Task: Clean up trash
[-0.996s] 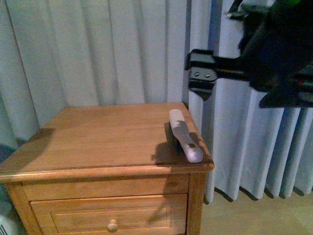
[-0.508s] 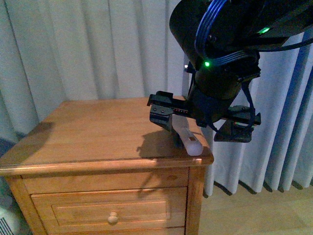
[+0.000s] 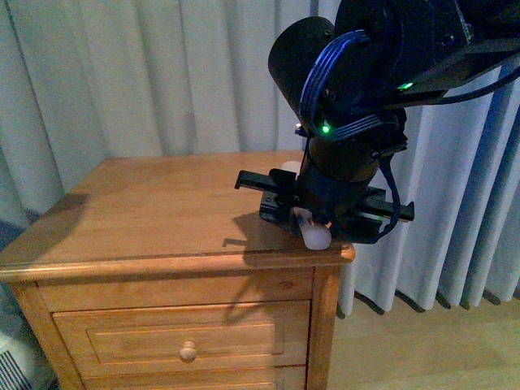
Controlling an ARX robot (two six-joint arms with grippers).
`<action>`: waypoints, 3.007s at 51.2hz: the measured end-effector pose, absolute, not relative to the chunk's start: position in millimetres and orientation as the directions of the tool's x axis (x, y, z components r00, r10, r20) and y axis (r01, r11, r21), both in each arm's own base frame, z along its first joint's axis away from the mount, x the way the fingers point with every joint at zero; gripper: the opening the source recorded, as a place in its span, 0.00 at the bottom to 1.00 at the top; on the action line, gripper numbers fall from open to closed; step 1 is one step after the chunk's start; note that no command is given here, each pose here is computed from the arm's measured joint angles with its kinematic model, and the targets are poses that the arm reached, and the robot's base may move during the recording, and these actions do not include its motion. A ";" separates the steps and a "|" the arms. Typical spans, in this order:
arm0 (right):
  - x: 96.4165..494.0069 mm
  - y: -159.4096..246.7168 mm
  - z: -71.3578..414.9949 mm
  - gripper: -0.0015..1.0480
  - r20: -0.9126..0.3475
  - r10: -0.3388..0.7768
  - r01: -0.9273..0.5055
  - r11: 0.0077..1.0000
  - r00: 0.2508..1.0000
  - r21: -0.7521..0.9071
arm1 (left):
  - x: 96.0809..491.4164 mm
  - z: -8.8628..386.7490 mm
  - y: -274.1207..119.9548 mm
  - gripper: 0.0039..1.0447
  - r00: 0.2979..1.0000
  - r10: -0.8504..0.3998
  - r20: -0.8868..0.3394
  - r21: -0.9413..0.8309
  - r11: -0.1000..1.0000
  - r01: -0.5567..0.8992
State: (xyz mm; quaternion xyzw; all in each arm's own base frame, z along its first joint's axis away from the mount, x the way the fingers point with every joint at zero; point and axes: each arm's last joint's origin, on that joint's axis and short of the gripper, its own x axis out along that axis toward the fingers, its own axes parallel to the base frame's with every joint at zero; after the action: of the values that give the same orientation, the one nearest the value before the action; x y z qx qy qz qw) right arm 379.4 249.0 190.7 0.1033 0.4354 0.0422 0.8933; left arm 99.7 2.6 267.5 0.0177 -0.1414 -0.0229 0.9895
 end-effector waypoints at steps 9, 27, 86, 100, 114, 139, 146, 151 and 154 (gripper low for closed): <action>379.1 248.7 193.9 0.22 -0.759 0.191 -0.002 0.970 0.622 0.243 | 99.7 267.5 2.6 0.26 0.959 -0.050 0.279 0.042 0.998 0.040; 350.1 227.9 228.8 0.19 -0.624 0.236 -0.110 0.966 0.745 0.234 | 99.7 267.5 2.6 0.26 0.959 -0.050 0.279 0.042 0.998 0.040; 146.2 44.1 312.6 0.19 0.189 -0.044 0.048 0.999 0.981 -0.016 | 99.7 267.5 2.2 0.26 0.959 -0.057 0.279 0.043 0.998 0.047; 148.8 45.9 309.2 0.19 0.173 -0.029 0.035 0.999 0.985 -0.029 | 99.2 267.7 2.3 0.25 0.958 -0.049 0.282 0.038 0.998 0.040; 148.0 45.0 309.9 0.19 0.177 -0.040 0.045 0.999 0.983 -0.025 | 99.6 267.2 2.2 0.25 0.959 -0.055 0.279 0.040 0.998 0.046; 148.1 45.2 309.9 0.19 0.178 -0.036 0.042 0.999 0.983 -0.026 | 99.4 267.4 2.2 0.25 0.958 -0.052 0.281 0.039 0.998 0.043; 148.0 45.2 310.0 0.19 0.178 -0.034 0.040 0.999 0.983 -0.026 | 99.3 267.5 2.3 0.25 0.958 -0.052 0.282 0.039 0.998 0.043; 148.2 45.2 309.9 0.19 0.177 -0.037 0.042 0.999 0.983 -0.026 | 99.4 267.3 2.2 0.25 0.958 -0.054 0.281 0.039 0.998 0.044; 148.2 45.2 309.9 0.19 0.177 -0.037 0.042 0.999 0.983 -0.026 | 99.4 267.3 2.3 0.25 0.958 -0.052 0.281 0.038 0.998 0.043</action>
State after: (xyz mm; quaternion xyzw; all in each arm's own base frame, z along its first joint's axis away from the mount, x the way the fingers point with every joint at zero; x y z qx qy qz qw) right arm 148.2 45.2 309.9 -0.0150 -0.0887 -0.0198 0.9957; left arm 99.4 2.3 267.3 0.0160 -0.1425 -0.0238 0.9894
